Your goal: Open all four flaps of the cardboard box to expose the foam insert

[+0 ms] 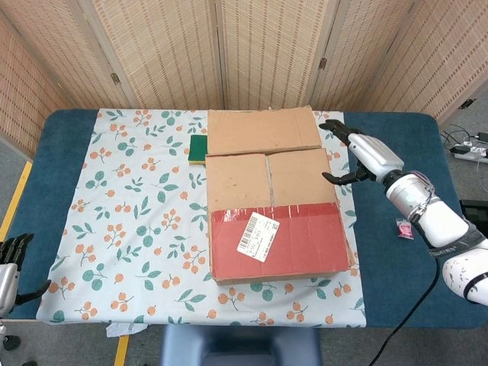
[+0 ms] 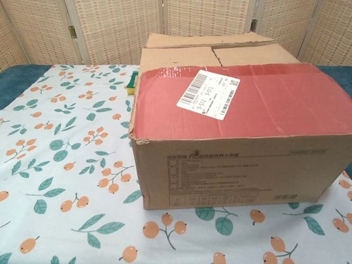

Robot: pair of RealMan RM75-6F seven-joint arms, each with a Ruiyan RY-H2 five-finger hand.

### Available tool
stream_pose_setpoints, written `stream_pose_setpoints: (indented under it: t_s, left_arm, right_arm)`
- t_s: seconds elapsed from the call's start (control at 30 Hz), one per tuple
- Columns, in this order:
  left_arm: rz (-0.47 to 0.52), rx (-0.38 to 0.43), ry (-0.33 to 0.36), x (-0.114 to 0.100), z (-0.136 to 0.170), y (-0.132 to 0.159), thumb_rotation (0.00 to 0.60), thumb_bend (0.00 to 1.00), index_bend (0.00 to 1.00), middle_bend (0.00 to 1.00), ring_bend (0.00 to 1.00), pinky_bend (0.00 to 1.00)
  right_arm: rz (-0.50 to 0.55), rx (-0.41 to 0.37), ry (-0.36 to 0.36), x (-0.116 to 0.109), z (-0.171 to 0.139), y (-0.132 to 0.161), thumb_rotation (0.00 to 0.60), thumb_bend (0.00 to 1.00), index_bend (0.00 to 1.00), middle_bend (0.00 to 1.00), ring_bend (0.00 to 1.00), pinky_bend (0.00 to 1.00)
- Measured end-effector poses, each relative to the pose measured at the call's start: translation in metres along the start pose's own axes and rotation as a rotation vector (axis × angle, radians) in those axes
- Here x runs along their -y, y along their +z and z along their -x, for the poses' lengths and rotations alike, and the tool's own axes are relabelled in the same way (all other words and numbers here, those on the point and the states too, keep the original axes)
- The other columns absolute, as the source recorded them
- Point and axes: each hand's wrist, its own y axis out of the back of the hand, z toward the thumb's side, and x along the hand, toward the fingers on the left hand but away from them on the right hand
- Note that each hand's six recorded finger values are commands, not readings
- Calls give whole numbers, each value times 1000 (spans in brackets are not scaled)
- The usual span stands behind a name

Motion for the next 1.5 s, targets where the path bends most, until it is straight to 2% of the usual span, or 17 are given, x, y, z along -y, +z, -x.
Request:
stream_pose_setpoints:
  t_s: [0.17, 0.27, 0.5, 0.63, 0.77, 1.0, 1.27, 1.5]
  left_arm:
    - [-4, -5, -23, 5, -8, 0, 600, 279, 46, 115, 79, 0]
    - [-7, -13, -39, 8, -13, -2, 600, 279, 47, 115, 79, 0]
    - [-4, -29, -50, 10, -19, -7, 600, 279, 47, 116, 80, 0]
    - [-10, -33, -49, 10, -18, -7, 600, 279, 48, 117, 81, 0]
    - [-13, -39, -51, 11, -18, -8, 600, 280, 47, 117, 81, 0]
    - [-16, -42, -58, 13, -20, -8, 600, 279, 47, 118, 81, 0]
    - [-17, -41, -54, 12, -19, -7, 600, 279, 47, 118, 82, 0]
    - [-19, -39, -54, 12, -18, -7, 600, 281, 47, 119, 82, 0]
  right_arm:
    - [233, 17, 110, 21, 1, -2, 512, 375, 77, 61, 152, 117]
    - [332, 20, 167, 30, 4, 3, 512, 374, 81, 67, 160, 141]
    - [451, 37, 292, 38, 9, 1, 512, 374, 87, 74, 169, 147]
    - [474, 47, 401, 48, 7, -19, 513, 374, 87, 73, 169, 147]
    - [510, 4, 498, 52, 1, -41, 514, 374, 87, 72, 169, 147]
    - [606, -81, 517, 46, -5, -59, 513, 374, 86, 61, 169, 147]
    - [597, -104, 557, 53, -9, -58, 517, 374, 86, 44, 169, 147]
    - [565, -114, 552, 54, -11, -57, 518, 374, 87, 43, 169, 147]
